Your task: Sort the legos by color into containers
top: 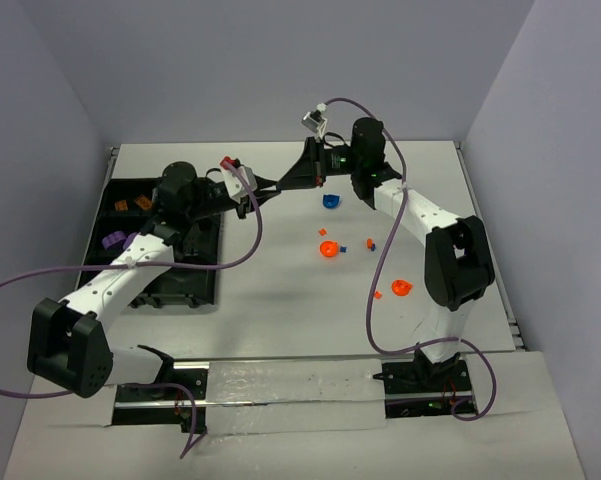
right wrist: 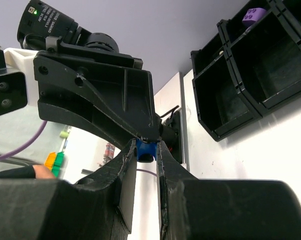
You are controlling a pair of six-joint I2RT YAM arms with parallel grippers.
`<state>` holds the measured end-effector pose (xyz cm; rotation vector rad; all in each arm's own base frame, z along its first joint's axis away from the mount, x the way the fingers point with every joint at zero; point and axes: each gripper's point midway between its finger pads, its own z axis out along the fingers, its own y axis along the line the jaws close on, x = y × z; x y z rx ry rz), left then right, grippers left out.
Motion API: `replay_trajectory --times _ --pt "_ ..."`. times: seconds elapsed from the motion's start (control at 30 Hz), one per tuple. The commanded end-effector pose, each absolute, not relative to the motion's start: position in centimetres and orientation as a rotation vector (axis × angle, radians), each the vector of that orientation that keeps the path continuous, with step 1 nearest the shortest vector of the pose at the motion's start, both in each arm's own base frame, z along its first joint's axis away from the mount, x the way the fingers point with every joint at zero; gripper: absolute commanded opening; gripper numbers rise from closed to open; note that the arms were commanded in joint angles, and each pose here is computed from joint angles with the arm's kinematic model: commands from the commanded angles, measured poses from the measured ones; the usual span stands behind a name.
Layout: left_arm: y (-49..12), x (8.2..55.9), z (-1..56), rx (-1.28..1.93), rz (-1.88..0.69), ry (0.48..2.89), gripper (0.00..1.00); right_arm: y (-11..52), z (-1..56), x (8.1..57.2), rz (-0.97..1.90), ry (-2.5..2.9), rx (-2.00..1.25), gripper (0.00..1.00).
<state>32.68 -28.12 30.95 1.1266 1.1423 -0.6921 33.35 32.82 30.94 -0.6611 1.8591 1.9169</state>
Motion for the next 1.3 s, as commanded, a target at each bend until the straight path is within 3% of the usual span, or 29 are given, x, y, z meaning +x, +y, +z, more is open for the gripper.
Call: replay_trajectory --times 0.0,0.17,0.27,0.43,0.57,0.83,1.13,1.27 --pt "-28.0 32.0 32.5 1.134 -0.675 1.101 0.0 33.4 32.5 32.6 1.918 1.791 -0.769 0.3" --pt "-26.8 31.0 31.5 1.13 -0.669 1.155 0.0 32.8 32.0 33.7 1.896 1.819 -0.696 0.74" --pt "-25.3 30.5 30.3 1.109 -0.662 1.226 0.0 31.8 31.6 34.9 1.85 1.825 -0.633 0.9" --pt "-20.3 32.2 28.4 0.947 -0.597 1.489 0.0 29.2 29.5 38.6 1.559 1.907 -0.552 0.93" --pt "-13.4 34.6 24.5 0.728 -0.48 1.859 0.0 26.2 28.1 40.3 1.282 1.946 -0.591 0.94" --pt "-3.1 36.2 16.8 0.429 -0.242 2.292 0.01 23.0 26.1 40.2 1.187 2.0 -0.583 0.94" --pt "-1.6 37.6 13.2 0.351 -0.221 2.442 0.2 22.6 26.0 40.1 1.16 1.997 -0.604 0.94" --pt "-1.3 38.0 12.8 0.333 -0.205 2.449 0.47 22.5 25.9 40.1 1.156 1.999 -0.604 0.94"
